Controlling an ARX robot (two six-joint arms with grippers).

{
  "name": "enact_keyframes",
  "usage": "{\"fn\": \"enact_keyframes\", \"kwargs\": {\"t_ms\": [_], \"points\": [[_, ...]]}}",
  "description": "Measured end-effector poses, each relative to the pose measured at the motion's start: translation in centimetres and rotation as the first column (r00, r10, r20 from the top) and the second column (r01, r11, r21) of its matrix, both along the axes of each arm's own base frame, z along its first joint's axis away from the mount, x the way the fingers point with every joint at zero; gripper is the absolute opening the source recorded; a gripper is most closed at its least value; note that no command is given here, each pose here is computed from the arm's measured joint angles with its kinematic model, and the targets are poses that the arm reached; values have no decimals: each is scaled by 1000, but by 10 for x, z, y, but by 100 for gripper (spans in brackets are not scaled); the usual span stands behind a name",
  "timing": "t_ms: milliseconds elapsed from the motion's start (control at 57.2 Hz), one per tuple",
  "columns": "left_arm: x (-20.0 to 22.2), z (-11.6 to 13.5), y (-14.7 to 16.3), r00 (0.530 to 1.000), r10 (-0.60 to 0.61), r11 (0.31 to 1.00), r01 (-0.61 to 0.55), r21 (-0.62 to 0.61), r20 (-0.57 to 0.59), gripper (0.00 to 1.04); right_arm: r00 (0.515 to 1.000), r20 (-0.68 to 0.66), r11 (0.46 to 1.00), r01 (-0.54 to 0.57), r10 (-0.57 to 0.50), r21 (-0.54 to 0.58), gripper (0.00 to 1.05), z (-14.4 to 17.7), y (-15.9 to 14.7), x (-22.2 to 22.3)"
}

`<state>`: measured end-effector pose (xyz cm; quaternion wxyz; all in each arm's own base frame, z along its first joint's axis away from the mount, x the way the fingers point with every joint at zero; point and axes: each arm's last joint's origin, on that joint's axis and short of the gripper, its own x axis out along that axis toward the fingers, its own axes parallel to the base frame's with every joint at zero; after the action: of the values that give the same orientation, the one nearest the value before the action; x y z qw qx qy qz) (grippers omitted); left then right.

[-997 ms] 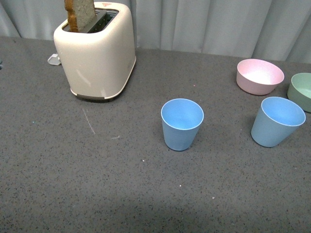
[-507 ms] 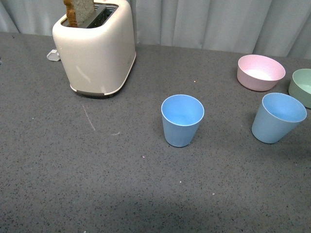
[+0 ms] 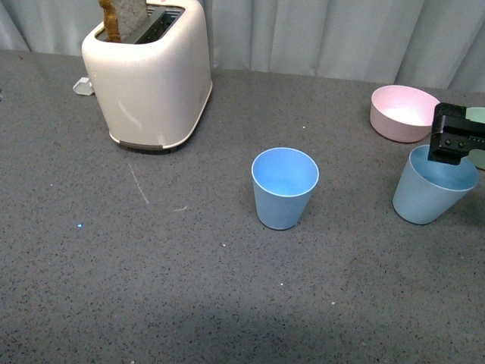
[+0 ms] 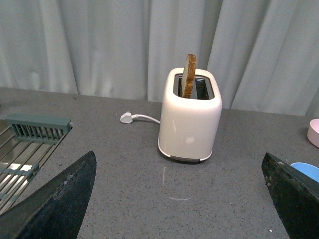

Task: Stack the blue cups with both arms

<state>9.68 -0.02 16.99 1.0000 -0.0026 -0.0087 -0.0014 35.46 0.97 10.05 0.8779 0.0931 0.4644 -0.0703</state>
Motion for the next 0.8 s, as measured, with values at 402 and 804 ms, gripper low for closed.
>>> {"fn": "enact_keyframes", "kwargs": {"t_ms": [402, 804], "points": [[0, 0, 0, 1000, 0, 1000, 0, 0, 0, 98, 999, -32, 1000, 31, -31, 1, 30, -10, 3, 3], [0, 0, 0, 1000, 0, 1000, 0, 0, 0, 98, 998, -66, 987, 20, -10, 156, 1, 10, 0, -4]]}}
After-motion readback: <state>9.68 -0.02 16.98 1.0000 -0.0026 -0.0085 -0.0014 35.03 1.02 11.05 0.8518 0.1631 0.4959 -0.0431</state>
